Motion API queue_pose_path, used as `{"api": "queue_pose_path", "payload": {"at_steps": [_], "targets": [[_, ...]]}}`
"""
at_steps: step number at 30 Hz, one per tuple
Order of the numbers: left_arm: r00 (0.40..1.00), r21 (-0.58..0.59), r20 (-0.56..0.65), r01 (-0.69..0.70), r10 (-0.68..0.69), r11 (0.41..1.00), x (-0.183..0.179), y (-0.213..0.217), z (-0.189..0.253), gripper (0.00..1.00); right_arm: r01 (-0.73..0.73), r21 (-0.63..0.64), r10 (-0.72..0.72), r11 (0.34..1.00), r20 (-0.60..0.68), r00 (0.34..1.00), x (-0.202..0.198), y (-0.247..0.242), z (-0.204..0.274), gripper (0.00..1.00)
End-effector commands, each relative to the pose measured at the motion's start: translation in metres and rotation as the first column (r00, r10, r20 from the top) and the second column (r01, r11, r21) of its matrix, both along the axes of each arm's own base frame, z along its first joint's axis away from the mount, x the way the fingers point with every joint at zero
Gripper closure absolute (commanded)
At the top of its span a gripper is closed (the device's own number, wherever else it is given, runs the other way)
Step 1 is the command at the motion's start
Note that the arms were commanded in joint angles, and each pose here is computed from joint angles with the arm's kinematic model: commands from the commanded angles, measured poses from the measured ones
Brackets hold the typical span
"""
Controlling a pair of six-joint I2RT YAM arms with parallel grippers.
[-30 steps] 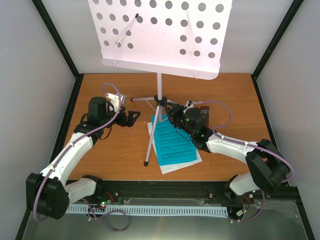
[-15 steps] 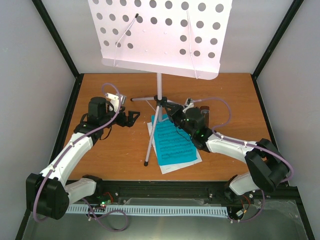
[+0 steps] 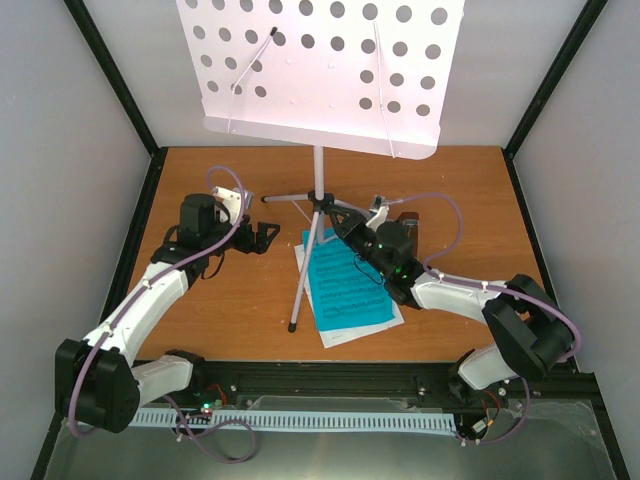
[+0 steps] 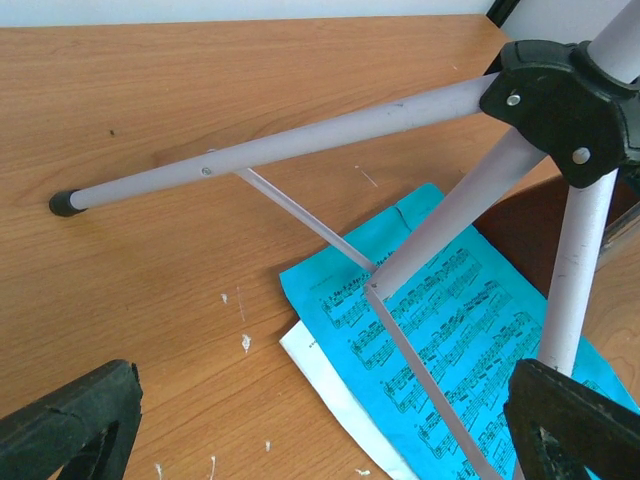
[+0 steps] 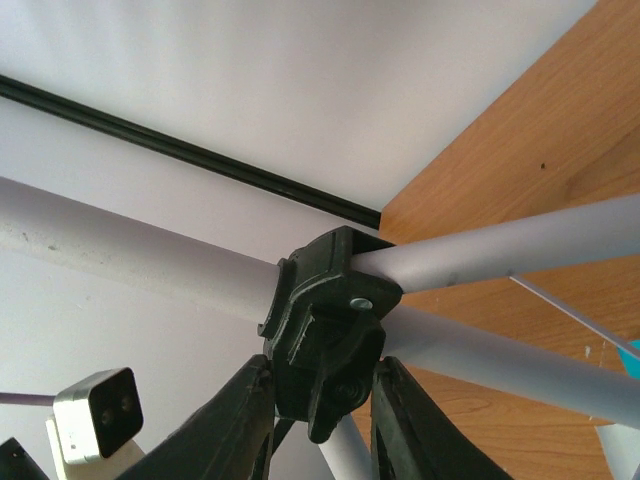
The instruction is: Pack up the instrument practice props
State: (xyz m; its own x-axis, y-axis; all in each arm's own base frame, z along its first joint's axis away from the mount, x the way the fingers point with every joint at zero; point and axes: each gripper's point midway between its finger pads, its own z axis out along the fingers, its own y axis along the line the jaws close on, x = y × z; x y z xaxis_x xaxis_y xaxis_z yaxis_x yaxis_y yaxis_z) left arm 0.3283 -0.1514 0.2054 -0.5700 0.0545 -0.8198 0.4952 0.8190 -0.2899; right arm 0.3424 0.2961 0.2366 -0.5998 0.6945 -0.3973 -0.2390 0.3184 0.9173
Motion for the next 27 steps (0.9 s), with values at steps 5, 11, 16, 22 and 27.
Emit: {"api": "queue_pose_path", "payload": {"at_steps": [5,11,16,22,27], "targets": [[1.000,0.040,0.012,-0.021,0.020,0.999,0.005,0.006,-0.002,0.00,-0.012,-0.027,0.013,1.000,0.035,0.999,0.012,0.000,-0.001,0.67],[1.000,0.036,0.002,-0.012,0.012,0.999,0.005,0.005,-0.005,0.01,-0.042,0.020,0.041,0.999,0.048,0.998,0.016,0.003,0.001,0.73],[1.000,0.037,0.001,-0.013,0.013,0.999,0.005,0.005,-0.006,0.00,-0.069,0.010,0.067,0.998,0.116,0.991,0.010,0.005,0.001,0.77],[1.000,0.040,0.004,-0.018,0.018,0.999,0.005,0.006,-0.006,0.00,-0.082,-0.029,0.086,0.996,0.279,0.957,-0.002,0.001,0.004,0.83],[1.000,0.050,0.012,-0.022,0.021,0.998,0.006,0.007,-0.006,0.00,-0.088,-0.109,0.129,0.990,0.459,0.879,-0.014,0.005,0.015,0.97]]}}
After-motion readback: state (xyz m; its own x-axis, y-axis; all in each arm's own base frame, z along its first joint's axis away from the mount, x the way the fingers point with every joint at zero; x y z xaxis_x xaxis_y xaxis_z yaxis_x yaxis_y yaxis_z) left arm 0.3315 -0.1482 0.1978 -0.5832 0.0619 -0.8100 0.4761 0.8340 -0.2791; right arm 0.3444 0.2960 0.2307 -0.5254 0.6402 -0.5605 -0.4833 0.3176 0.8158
